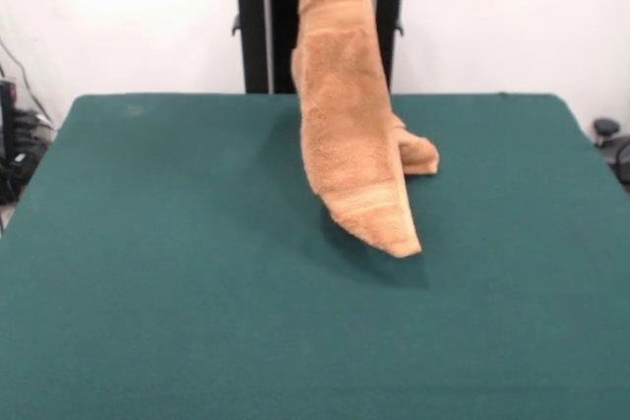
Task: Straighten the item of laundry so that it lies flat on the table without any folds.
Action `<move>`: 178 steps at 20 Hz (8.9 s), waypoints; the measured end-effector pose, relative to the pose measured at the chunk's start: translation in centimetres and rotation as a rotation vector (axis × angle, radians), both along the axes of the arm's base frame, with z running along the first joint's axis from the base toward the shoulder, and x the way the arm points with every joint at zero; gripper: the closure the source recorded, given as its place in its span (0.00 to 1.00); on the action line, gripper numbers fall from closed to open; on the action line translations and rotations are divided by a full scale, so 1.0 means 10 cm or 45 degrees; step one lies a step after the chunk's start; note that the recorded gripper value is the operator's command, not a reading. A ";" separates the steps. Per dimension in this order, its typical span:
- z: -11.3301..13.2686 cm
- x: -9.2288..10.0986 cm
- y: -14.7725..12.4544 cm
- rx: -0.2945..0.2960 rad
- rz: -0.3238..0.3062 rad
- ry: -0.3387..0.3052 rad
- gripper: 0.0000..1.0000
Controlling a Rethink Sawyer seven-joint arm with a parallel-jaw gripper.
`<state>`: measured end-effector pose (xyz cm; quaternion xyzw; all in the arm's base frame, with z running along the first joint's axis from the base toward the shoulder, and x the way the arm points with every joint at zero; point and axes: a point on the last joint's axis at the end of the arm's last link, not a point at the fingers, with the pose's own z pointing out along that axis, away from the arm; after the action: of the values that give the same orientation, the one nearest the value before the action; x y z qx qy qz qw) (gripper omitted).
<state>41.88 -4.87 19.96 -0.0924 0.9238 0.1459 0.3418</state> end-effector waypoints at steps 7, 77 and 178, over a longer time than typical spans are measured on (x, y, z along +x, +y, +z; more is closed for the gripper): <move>0.07 -0.17 -0.30 0.080 0.053 0.106 1.00; -1.18 -0.73 -1.55 0.739 -0.083 0.056 1.00; -2.09 -0.51 -3.81 0.886 0.074 0.327 1.00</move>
<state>36.77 -42.98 -0.92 0.0221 0.8512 0.4712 0.2300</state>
